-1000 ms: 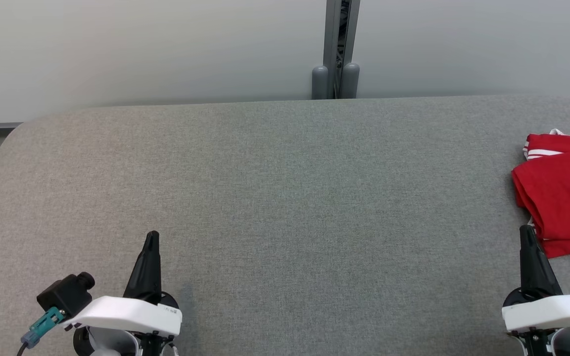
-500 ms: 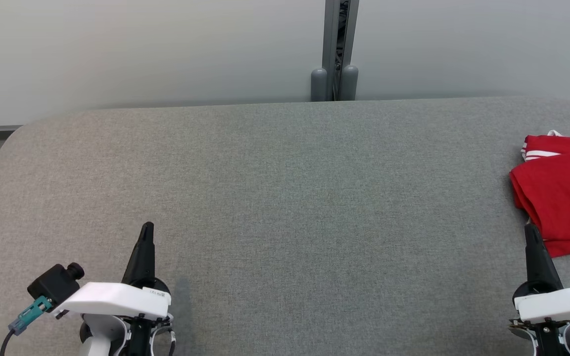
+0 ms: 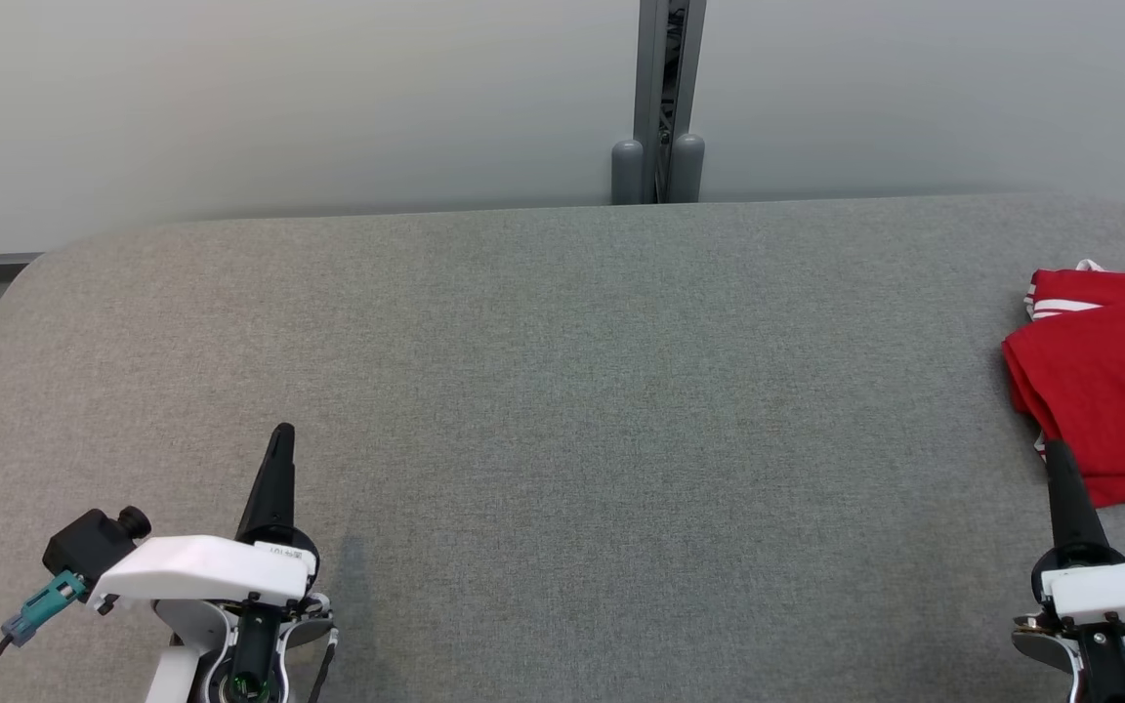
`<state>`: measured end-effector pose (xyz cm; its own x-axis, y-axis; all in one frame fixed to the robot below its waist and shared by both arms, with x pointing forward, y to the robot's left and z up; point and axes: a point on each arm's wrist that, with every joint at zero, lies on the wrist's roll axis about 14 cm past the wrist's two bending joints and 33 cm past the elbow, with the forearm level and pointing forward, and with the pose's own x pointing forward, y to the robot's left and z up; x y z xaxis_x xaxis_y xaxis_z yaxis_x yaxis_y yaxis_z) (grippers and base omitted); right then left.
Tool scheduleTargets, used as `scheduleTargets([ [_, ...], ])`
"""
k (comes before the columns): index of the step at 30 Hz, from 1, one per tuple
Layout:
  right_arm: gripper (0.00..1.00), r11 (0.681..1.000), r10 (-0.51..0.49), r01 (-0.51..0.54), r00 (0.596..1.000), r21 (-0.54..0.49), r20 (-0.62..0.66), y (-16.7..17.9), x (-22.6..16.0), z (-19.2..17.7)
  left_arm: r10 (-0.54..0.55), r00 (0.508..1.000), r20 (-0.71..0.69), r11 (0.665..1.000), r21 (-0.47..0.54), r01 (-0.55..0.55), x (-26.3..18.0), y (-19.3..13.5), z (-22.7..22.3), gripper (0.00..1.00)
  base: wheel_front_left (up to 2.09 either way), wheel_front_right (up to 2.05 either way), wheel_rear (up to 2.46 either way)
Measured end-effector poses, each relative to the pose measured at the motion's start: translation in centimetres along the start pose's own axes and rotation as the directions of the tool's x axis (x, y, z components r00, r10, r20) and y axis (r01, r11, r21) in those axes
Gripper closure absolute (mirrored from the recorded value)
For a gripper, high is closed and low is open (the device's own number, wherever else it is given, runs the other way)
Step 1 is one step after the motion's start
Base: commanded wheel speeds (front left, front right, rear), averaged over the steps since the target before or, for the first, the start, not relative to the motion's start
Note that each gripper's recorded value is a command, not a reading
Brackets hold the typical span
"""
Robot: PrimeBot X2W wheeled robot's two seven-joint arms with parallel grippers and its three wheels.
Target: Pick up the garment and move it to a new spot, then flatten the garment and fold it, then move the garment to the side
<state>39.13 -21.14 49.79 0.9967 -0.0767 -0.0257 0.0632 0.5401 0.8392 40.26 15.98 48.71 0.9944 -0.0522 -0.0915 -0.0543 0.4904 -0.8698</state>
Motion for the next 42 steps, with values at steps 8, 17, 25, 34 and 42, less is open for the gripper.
scheduleTargets([
  [8, 1.0, 0.997, -0.003, 0.003, 1.0, 0.076, 0.002, 0.0, 0.2, 0.3, -0.005, 1.0, -0.008, 0.998, -0.067, 0.005, 0.4, -0.2, 0.1, 1.0, 0.0, 0.0, 0.0],
  [17, 1.0, 0.986, -0.007, 0.006, 1.0, 0.166, 0.006, -0.1, 0.4, 0.7, -0.009, 1.0, -0.011, 0.989, -0.149, 0.007, 0.8, -0.4, 0.4, 1.0, 0.0, 0.0, 0.0],
  [25, 1.0, 0.971, -0.011, 0.01, 1.0, 0.24, 0.004, -0.3, 0.5, 0.9, -0.02, 1.0, -0.012, 0.976, -0.215, 0.017, 1.2, -0.7, 0.7, 1.0, 0.0, 0.0, 0.0],
  [34, 1.0, 0.949, -0.007, 0.004, 1.0, 0.316, 0.009, -0.2, 0.7, 1.2, -0.037, 0.999, -0.011, 0.959, -0.283, 0.033, 1.7, -1.2, 1.1, 1.0, 0.0, 0.0, 0.0],
  [42, 1.0, 0.925, -0.01, 0.005, 1.0, 0.379, 0.012, -0.3, 0.7, 1.5, -0.047, 0.999, -0.012, 0.94, -0.338, 0.04, 1.9, -1.5, 1.3, 1.0, 0.0, 0.0, 0.0],
])
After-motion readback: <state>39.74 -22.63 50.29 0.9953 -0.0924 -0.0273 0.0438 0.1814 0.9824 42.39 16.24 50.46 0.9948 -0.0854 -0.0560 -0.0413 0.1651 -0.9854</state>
